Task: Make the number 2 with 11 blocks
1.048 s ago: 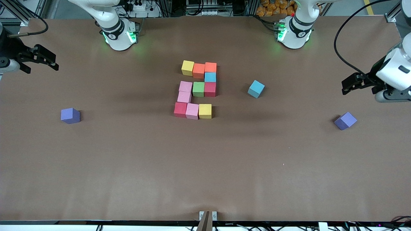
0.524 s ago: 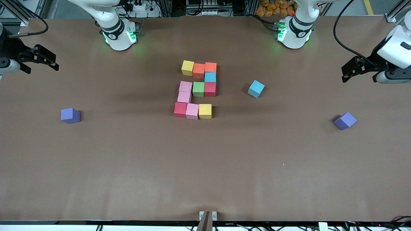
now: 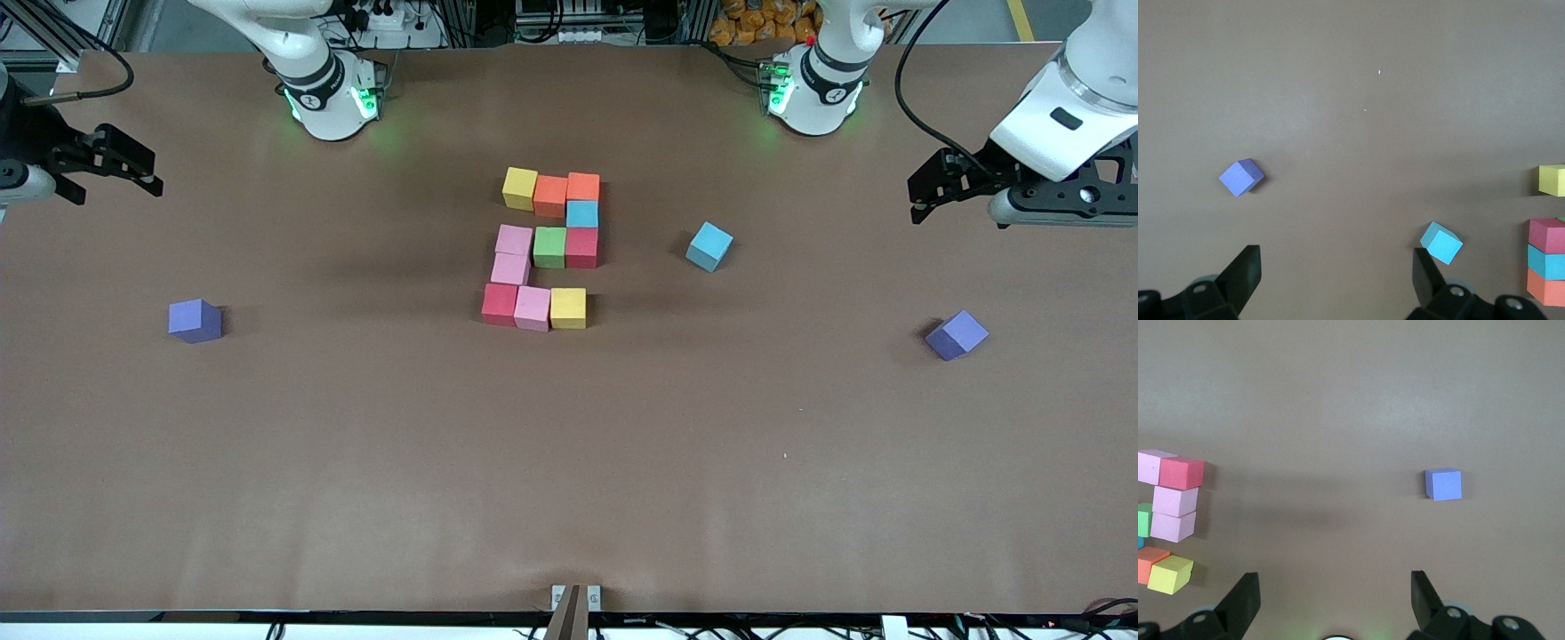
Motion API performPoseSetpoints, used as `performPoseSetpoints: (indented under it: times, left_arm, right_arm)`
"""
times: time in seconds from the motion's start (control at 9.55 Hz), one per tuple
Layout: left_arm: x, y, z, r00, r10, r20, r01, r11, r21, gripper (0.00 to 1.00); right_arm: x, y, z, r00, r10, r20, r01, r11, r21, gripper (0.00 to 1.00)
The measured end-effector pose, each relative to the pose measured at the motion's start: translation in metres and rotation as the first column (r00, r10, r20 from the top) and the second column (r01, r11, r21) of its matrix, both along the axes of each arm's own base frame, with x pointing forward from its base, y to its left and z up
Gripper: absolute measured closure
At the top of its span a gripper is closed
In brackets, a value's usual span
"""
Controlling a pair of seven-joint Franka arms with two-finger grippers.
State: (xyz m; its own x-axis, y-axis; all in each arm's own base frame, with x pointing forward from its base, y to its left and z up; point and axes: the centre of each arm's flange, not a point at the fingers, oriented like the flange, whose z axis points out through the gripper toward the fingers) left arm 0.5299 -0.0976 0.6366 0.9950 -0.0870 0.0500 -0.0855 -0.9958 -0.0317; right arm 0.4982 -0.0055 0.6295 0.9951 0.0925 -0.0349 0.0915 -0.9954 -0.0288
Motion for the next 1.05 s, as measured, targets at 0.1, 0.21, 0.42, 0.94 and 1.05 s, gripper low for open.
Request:
performPoseSetpoints:
  times: [0.1,0.21,0.42,0.94,1.05]
  left_arm:
    - [0.001,0.005,0.000,1.000,0.009,0.000,-0.009,1.000,-0.001,0.00]
    - [0.002,0.011,0.000,1.000,0.019,0.001,-0.019,1.000,-0.001,0.00]
    - [0.003,0.022,0.001,0.999,0.038,0.000,-0.038,0.999,-0.002,0.00]
    - [0.004,0.038,0.000,0.997,0.075,-0.018,-0.075,0.996,-0.048,0.00]
    - [0.004,0.039,-0.001,0.997,0.076,-0.022,-0.077,0.996,-0.047,0.00]
  right_arm:
    - [0.000,0.000,0.000,1.000,0.000,-0.001,0.000,1.000,0.000,0.00]
    - [0.000,0.000,0.000,1.000,0.000,-0.001,0.000,1.000,0.000,0.00]
    - [0.000,0.000,-0.001,1.000,0.000,-0.001,0.000,1.000,0.000,0.00]
    - [0.001,0.000,-0.001,1.000,0.000,-0.002,0.000,1.000,0.000,0.00]
    - [0.001,0.000,-0.001,1.000,0.000,-0.002,0.000,1.000,0.000,0.00]
